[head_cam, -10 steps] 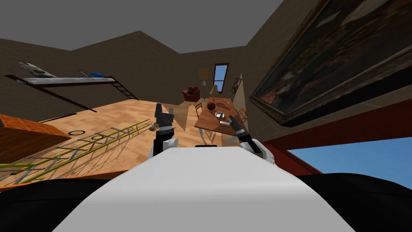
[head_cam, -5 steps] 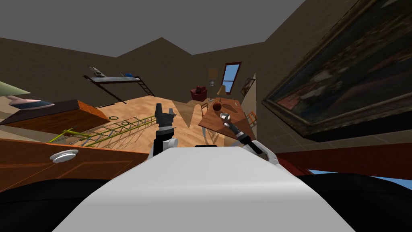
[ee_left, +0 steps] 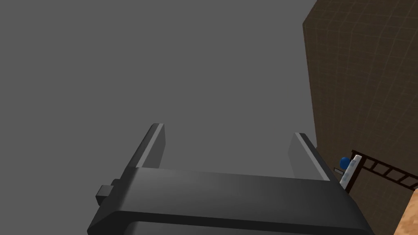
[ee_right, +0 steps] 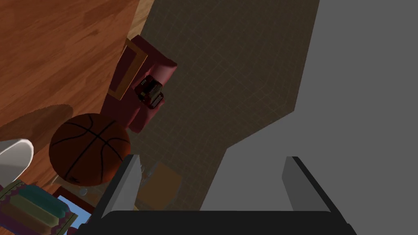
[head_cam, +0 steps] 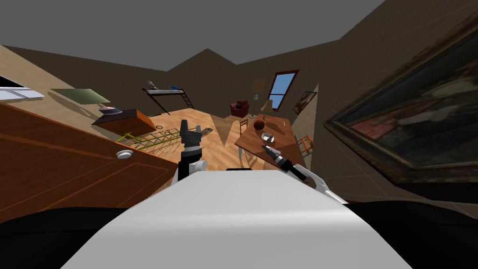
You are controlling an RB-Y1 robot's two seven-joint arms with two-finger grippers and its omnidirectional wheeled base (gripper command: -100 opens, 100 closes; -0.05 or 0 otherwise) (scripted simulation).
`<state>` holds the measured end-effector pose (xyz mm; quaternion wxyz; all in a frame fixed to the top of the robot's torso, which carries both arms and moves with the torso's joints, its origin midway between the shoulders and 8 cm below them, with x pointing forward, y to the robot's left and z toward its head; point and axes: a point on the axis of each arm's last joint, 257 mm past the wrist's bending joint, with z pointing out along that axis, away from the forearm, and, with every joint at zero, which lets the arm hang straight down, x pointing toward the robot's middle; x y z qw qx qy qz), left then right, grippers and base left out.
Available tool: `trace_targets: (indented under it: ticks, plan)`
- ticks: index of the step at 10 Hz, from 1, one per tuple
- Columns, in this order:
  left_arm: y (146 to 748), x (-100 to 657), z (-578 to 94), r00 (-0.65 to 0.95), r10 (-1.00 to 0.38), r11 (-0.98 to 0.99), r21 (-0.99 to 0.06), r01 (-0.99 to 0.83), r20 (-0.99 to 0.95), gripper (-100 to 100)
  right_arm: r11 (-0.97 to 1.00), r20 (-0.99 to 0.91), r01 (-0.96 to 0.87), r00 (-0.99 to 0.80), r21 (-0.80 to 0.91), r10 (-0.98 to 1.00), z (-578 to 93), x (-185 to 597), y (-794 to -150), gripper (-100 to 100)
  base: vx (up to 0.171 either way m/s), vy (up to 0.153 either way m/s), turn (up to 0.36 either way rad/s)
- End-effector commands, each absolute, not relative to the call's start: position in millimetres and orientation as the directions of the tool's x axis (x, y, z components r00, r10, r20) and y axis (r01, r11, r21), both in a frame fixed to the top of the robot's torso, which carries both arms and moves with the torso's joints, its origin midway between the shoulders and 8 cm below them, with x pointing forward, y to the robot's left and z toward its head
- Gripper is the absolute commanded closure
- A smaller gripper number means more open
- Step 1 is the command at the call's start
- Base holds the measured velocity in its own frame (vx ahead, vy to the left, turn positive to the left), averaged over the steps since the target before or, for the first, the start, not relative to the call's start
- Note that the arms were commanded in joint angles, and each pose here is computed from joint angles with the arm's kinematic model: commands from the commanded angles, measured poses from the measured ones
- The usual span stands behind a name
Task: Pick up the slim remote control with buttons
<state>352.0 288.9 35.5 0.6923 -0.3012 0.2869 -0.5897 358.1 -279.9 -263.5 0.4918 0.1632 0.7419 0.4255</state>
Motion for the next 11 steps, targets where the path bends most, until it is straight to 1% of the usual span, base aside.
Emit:
trace_targets:
  ticks: [1, 2, 3, 4, 5, 7, 8, 9, 10, 11]
  plan:
    - [289, 352, 35, 0.140, -0.989, 0.123, -0.755, 0.644, -0.042, 0, 0.613, -0.598, -0.150, -0.489, 0.775, 0.636, -284, 349, -288, -100, -0.001, -0.036, 0.223]
    - [289, 352, 35, 0.140, -0.989, 0.123, -0.756, 0.643, -0.042, 0, 0.652, -0.604, -0.127, -0.538, 0.748, 0.588, -306, 336, -294, -100, -0.003, -0.033, 0.376]
    - [289, 352, 35, 0.140, -0.989, 0.123, -0.755, 0.644, -0.042, 0, 0.661, -0.604, -0.110, -0.538, 0.742, 0.588, -313, 335, -302, -100, 0.000, -0.042, 0.247]
    - [289, 352, 35, 0.140, -0.989, 0.123, -0.756, 0.643, -0.042, 0, 0.705, -0.604, -0.077, -0.586, 0.705, 0.540, -338, 318, -316, -100, 0.004, -0.048, 0.393]
    - [289, 352, 35, 0.140, -0.989, 0.123, -0.755, 0.644, -0.042, 0, 0.709, -0.604, -0.072, -0.587, 0.702, 0.539, -340, 317, -318, -100, 0.001, -0.046, 0.230]
    - [289, 352, 35, 0.140, -0.989, 0.123, -0.755, 0.643, -0.042, 0, 0.783, -0.591, -0.023, -0.670, 0.622, 0.449, -381, 283, -348, -100, 0.002, -0.053, 0.409]
    - [289, 352, 35, 0.140, -0.989, 0.123, -0.755, 0.643, -0.042, 0, 0.794, -0.588, -0.014, -0.680, 0.607, 0.438, -385, 279, -355, -100, 0.002, -0.059, 0.338]
    - [289, 352, 35, 0.140, -0.989, 0.123, -0.756, 0.643, -0.042, 0, 0.800, -0.587, -0.004, -0.681, 0.601, 0.437, -389, 277, -361, -100, 0.001, -0.030, 0.098]
    - [289, 352, 35, 0.140, -0.989, 0.123, -0.756, 0.643, -0.042, 0, 0.831, -0.571, 0.006, -0.723, 0.556, 0.388, -403, 258, -375, -100, -0.002, -0.032, 0.350]
    - [289, 352, 35, 0.140, -0.989, 0.123, -0.755, 0.643, -0.042, 0, 0.836, -0.570, 0.015, -0.724, 0.549, 0.388, -406, 256, -380, -100, -0.005, -0.038, 0.304]
